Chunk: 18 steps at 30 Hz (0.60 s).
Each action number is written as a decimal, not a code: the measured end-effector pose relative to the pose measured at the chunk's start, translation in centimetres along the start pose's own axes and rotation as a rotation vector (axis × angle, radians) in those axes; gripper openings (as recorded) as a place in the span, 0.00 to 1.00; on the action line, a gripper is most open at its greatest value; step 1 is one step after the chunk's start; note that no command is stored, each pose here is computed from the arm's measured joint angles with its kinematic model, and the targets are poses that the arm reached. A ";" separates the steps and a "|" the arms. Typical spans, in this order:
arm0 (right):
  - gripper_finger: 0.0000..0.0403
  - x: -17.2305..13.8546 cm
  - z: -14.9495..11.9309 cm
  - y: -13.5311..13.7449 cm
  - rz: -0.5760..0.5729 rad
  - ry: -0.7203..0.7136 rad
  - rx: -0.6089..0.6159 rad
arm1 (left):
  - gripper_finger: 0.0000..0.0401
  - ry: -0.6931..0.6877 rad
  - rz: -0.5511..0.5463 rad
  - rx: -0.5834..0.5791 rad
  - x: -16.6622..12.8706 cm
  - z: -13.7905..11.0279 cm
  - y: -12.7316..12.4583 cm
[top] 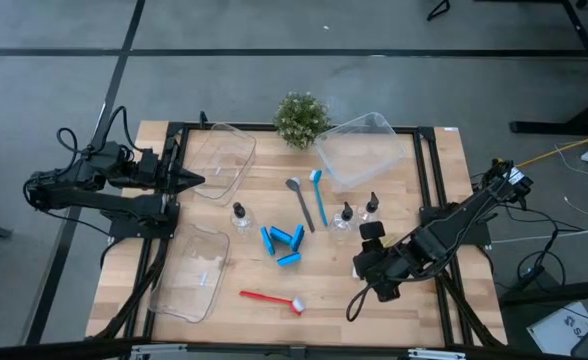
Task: Pick & Place Kitchen Sink Supplies
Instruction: Put the soap dispenser into the white bin
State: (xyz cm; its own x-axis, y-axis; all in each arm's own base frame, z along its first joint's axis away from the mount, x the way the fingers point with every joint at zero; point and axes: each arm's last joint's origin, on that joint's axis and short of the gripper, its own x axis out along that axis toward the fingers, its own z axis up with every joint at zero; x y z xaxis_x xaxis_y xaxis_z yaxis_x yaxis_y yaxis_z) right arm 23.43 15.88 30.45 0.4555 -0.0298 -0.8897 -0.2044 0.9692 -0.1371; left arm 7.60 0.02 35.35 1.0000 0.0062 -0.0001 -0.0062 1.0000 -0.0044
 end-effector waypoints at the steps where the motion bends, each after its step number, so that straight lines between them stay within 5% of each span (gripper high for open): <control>1: 0.43 0.0 0.0 0.0 0.000 0.000 0.006 | 0.02 0.000 0.000 0.000 0.0 0.0 0.0; 18: 0.43 0.3 -0.9 1.5 -0.004 -0.007 -0.054 | 0.02 0.000 0.000 0.000 0.0 0.0 0.0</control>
State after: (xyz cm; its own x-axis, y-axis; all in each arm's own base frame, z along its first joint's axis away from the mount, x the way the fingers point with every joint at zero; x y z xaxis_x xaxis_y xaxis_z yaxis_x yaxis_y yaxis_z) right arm 22.48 17.11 29.57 0.4626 -0.0314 -0.8860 -0.2487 0.9546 -0.1637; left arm 7.60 0.02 35.35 1.0000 0.0061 -0.0002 -0.0061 1.0000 -0.0044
